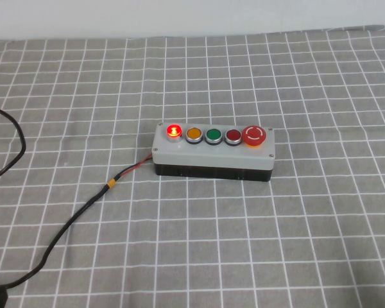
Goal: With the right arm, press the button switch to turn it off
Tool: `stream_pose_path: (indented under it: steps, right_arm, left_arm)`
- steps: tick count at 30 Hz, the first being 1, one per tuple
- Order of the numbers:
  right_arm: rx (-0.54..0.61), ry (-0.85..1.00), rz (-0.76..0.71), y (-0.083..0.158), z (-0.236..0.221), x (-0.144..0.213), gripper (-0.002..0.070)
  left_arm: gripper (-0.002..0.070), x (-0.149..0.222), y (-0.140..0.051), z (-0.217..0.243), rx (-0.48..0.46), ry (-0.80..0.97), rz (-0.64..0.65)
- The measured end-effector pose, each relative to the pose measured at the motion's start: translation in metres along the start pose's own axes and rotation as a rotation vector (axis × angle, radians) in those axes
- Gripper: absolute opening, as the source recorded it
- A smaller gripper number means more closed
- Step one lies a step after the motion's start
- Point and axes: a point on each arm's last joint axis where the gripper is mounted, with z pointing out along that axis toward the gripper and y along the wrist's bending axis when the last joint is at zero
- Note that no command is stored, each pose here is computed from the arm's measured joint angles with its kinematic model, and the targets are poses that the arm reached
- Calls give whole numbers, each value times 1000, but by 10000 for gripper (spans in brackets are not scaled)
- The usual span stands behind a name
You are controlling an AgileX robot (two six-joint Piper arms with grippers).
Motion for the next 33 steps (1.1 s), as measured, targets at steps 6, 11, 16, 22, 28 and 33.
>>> stream_pose_path:
  steps: [6,11,16,22,28,33]
  right_arm:
    - [45,-316,1,-4,-5,-28,-16]
    - [98,-689,4,-8,-21,-58,-16]
    - [101,-971,62,-9,-45,-89,-16]
    - [-25,-815,139,4,-74,-155,-16]
    - [-69,-449,134,15,-65,-212,-16]
    - [-61,-271,134,16,-26,-232,-16]
  left_arm:
    - [-3,0,0,0,0,0,0]
    - [-3,0,0,0,0,0,0]
    - [-3,0,0,0,0,0,0]
    - [-3,0,0,0,0,0,0]
    - [-3,0,0,0,0,0,0]
    - [-3,0,0,0,0,0,0]
